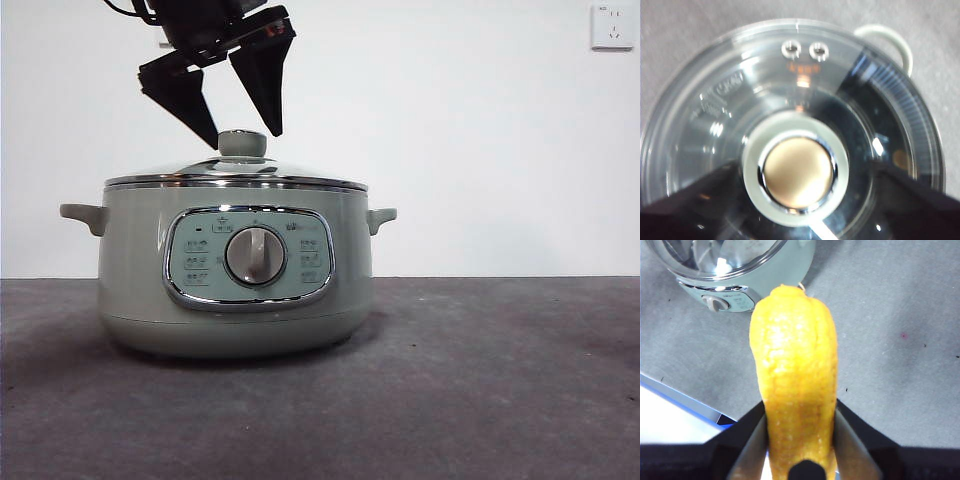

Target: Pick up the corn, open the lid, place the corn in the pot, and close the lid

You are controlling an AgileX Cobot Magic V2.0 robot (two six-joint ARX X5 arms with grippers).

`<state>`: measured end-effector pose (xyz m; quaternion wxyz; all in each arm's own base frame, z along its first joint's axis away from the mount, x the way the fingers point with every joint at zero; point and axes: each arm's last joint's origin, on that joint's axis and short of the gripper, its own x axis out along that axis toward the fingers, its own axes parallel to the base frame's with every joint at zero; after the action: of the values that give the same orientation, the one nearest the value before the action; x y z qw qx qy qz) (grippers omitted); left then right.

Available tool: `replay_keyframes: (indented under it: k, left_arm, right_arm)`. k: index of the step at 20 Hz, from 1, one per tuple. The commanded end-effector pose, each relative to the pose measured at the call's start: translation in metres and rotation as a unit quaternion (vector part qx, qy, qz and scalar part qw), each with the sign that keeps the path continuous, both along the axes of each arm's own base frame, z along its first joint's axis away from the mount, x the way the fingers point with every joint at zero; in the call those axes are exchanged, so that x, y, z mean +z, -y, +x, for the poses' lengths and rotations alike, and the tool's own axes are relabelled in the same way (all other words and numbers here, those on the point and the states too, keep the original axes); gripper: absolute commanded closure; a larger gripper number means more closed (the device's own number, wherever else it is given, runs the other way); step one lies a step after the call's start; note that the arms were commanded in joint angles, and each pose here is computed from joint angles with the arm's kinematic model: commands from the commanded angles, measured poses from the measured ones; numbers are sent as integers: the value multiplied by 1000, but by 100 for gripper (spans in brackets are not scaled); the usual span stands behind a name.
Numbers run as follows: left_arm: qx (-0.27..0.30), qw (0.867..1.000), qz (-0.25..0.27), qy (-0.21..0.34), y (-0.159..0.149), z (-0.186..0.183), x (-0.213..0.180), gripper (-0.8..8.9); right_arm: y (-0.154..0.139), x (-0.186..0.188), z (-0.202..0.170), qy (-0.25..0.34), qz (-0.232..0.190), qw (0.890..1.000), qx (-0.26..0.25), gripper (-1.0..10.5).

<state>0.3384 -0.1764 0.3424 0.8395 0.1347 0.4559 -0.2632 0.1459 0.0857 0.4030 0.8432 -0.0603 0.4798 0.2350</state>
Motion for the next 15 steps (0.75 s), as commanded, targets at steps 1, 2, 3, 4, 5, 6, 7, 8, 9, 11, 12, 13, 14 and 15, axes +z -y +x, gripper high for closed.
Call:
replay_keyframes:
  k: [1, 2, 3, 4, 5, 6, 7, 8, 9, 11, 12, 13, 14, 15]
  left_arm:
    - [-8, 1000, 7, -6, 3, 3, -6, 571]
    - [-9, 1000, 8, -10, 3, 3, -8, 572]
    - [-10, 1000, 10, -13, 3, 4, -10, 572]
    - [-11, 1000, 12, -17, 4, 5, -12, 572]
    - [-11, 1000, 13, -19, 4, 6, -14, 572]
    - [-11, 1000, 14, -22, 5, 7, -16, 572]
    - [-11, 1000, 16, -23, 5, 8, -17, 576]
    - [-11, 1000, 16, -24, 5, 8, -18, 646]
    - [-14, 1000, 17, -22, 6, 8, -18, 760]
    - [-19, 999, 19, -19, 6, 8, -18, 822]
    - [-18, 999, 20, -18, 5, 8, -17, 822]
    - [-18, 1000, 19, -17, 5, 7, -16, 822]
    - [-18, 1000, 17, -13, 5, 7, -13, 822]
    - [-17, 1000, 14, -6, 3, 5, -9, 822]
  right_arm:
    - [1, -1, -2, -12, -4, 1000, -4, 962]
    - [1, -1, -2, -12, -3, 1000, -4, 962]
    - [1, -1, -2, -12, -3, 1000, -4, 962]
    - [1, -1, -2, -12, -3, 1000, -5, 962]
    - [1, -1, -2, -13, -3, 1000, -6, 962]
    - [1, -1, -2, -14, -1, 1000, -9, 962]
    - [1, -1, -2, -14, -2, 1000, -9, 962]
    - [1, -1, -2, -14, -2, 1000, -9, 962]
    - [1, -1, -2, -13, -3, 1000, -10, 962]
    - [1, -1, -2, -13, -3, 1000, -10, 962]
    - [1, -1, -2, -13, -3, 1000, -10, 962]
    - [1, -1, -2, -13, -3, 1000, -10, 962]
    - [1, -1, -2, -13, -3, 1000, -10, 962]
    - [1, -1, -2, -13, -3, 1000, -10, 962]
